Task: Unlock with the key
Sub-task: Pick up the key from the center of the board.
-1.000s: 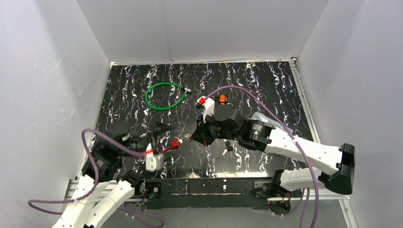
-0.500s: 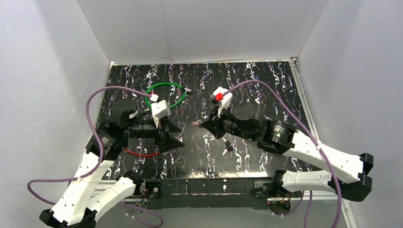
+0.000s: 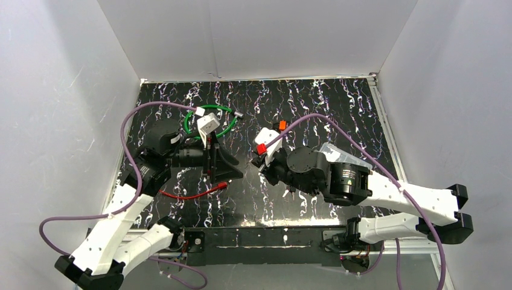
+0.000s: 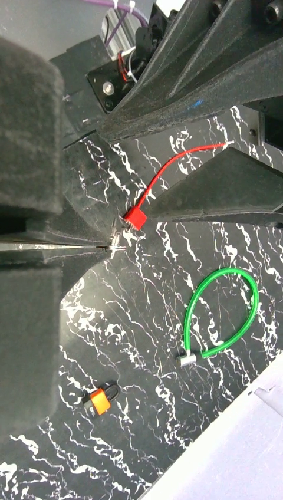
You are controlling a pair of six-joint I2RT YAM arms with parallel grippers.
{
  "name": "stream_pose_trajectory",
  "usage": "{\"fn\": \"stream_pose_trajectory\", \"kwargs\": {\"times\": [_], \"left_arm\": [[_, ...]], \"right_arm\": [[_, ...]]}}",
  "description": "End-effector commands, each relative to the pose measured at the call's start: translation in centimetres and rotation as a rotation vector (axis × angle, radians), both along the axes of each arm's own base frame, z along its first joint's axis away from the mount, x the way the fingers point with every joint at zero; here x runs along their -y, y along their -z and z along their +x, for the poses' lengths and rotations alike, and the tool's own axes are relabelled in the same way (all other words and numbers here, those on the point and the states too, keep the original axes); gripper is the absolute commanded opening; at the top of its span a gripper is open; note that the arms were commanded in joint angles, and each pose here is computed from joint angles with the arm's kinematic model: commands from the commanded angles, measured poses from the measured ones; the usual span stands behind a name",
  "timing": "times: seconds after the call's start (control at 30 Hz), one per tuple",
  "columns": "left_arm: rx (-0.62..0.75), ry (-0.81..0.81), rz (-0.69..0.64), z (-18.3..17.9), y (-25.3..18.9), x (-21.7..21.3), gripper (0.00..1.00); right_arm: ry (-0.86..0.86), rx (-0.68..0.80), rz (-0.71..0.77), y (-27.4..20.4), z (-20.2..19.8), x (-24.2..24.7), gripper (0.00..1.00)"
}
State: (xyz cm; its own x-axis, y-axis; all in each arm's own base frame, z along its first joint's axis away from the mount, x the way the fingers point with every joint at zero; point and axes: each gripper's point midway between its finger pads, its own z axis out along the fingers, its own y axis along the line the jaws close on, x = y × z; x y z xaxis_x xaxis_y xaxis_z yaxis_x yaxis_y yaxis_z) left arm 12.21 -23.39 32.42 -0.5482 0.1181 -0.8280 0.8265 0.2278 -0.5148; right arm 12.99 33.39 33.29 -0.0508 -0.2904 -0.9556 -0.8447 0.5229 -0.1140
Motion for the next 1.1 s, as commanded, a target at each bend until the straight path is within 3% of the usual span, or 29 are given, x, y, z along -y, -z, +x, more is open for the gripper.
{"fn": "stream_pose_trajectory", "kwargs": {"times": [0.0,0.37,0.47,0.57,0.9,1.07], "left_arm": [[-0.030,0.039,-0.032,-0.4,-0.5,0.5,0.62],[0.169,0.142,-0.008,-1.1,0.8,0.0,0.61],[0.210,0.131,0.010,-0.4,1.5,0.0,0.74],[0.278,0.133,0.012,0.2,1.4,0.1,0.78],[0.478,0.115,-0.027,2.1,-0.6,1.0,0.68],[0.544,0.143,-0.065,1.6,-1.9,1.2,0.53]], "right_arm": [[0.041,0.074,0.091,-3.8,0.7,0.2,0.01],[-0.011,0.014,0.207,-5.5,-0.7,0.3,0.01],[-0.057,-0.010,0.264,-6.4,-1.6,0.1,0.01],[-0.095,-0.035,0.309,-7.2,-2.4,0.0,0.01],[-0.216,-0.111,0.407,-9.1,-4.6,-1.3,0.01],[-0.231,-0.156,0.449,-9.2,-4.9,-1.7,0.01]]}}
